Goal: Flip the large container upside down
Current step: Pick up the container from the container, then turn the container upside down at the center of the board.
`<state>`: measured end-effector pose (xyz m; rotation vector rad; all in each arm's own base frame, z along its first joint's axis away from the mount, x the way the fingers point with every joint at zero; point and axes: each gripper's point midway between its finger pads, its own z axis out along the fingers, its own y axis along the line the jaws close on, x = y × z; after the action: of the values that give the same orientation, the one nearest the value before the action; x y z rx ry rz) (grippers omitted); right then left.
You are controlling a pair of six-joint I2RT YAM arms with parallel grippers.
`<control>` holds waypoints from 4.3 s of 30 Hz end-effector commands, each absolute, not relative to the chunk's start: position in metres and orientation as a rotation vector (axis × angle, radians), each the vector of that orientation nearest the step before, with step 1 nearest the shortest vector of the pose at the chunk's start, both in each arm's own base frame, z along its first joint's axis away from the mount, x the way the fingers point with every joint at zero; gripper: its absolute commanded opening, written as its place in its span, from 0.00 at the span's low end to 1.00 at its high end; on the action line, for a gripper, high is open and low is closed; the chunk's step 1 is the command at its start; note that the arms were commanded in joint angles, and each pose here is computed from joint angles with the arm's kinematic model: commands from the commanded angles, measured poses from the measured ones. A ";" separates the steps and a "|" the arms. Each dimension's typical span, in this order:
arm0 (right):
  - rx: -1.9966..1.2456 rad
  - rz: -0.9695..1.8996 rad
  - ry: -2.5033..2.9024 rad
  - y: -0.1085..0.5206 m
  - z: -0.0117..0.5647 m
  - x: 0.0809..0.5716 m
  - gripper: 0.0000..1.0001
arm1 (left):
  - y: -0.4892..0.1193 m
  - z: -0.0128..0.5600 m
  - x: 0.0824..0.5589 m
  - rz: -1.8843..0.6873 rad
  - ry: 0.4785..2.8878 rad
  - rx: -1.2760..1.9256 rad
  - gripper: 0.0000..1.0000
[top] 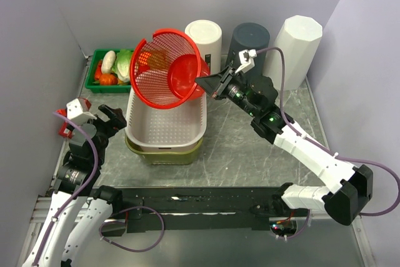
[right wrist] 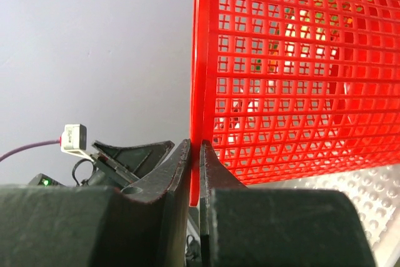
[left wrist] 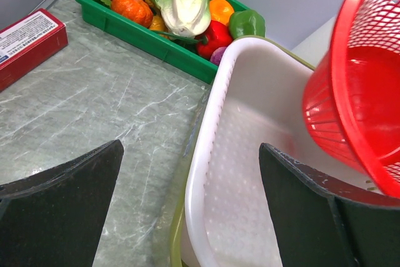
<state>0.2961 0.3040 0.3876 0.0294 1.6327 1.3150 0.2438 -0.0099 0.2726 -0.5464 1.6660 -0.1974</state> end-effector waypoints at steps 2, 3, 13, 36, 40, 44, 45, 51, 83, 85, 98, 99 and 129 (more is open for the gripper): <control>0.014 1.297 1.452 0.283 0.447 0.283 0.03 | -0.007 0.278 0.244 -0.197 1.635 -0.566 0.96; 0.028 1.293 1.447 0.280 0.449 0.282 0.03 | -0.006 0.278 0.244 -0.196 1.636 -0.565 0.96; 0.050 1.192 1.383 0.252 0.461 0.272 0.02 | -0.008 0.278 0.244 -0.204 1.636 -0.554 0.96; 0.216 0.717 1.509 0.155 0.408 0.263 0.02 | -0.018 0.269 0.251 -0.220 1.691 -0.513 0.96; 0.252 0.648 1.539 0.140 0.391 0.261 0.02 | -0.019 0.269 0.252 -0.218 1.695 -0.513 0.96; 0.269 0.567 1.585 0.128 0.373 0.260 0.02 | -0.020 0.268 0.253 -0.222 1.699 -0.505 0.96; 0.270 0.542 1.607 0.125 0.367 0.260 0.02 | -0.020 0.268 0.253 -0.223 1.699 -0.504 0.96; 0.283 0.430 1.696 0.114 0.335 0.262 0.02 | -0.022 0.265 0.255 -0.224 1.715 -0.499 0.96; 0.121 -0.190 1.880 0.066 0.299 0.275 0.00 | -0.026 0.259 0.259 -0.224 1.746 -0.479 0.96; 0.105 -0.224 1.885 0.067 0.299 0.276 0.00 | -0.027 0.259 0.260 -0.225 1.746 -0.478 0.96; -0.022 -0.553 1.912 0.078 0.286 0.281 0.00 | -0.026 0.260 0.259 -0.222 1.744 -0.479 0.96; -0.030 -0.566 1.914 0.079 0.285 0.282 0.00 | -0.026 0.260 0.259 -0.224 1.743 -0.478 0.96; -0.374 -0.802 1.966 0.138 0.221 0.283 0.00 | -0.025 0.261 0.258 -0.223 1.738 -0.483 0.96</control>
<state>0.2800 0.1260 0.2112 -0.3835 2.0002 -0.7984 0.2563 -0.0250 0.2514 -0.4986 1.7720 -0.2133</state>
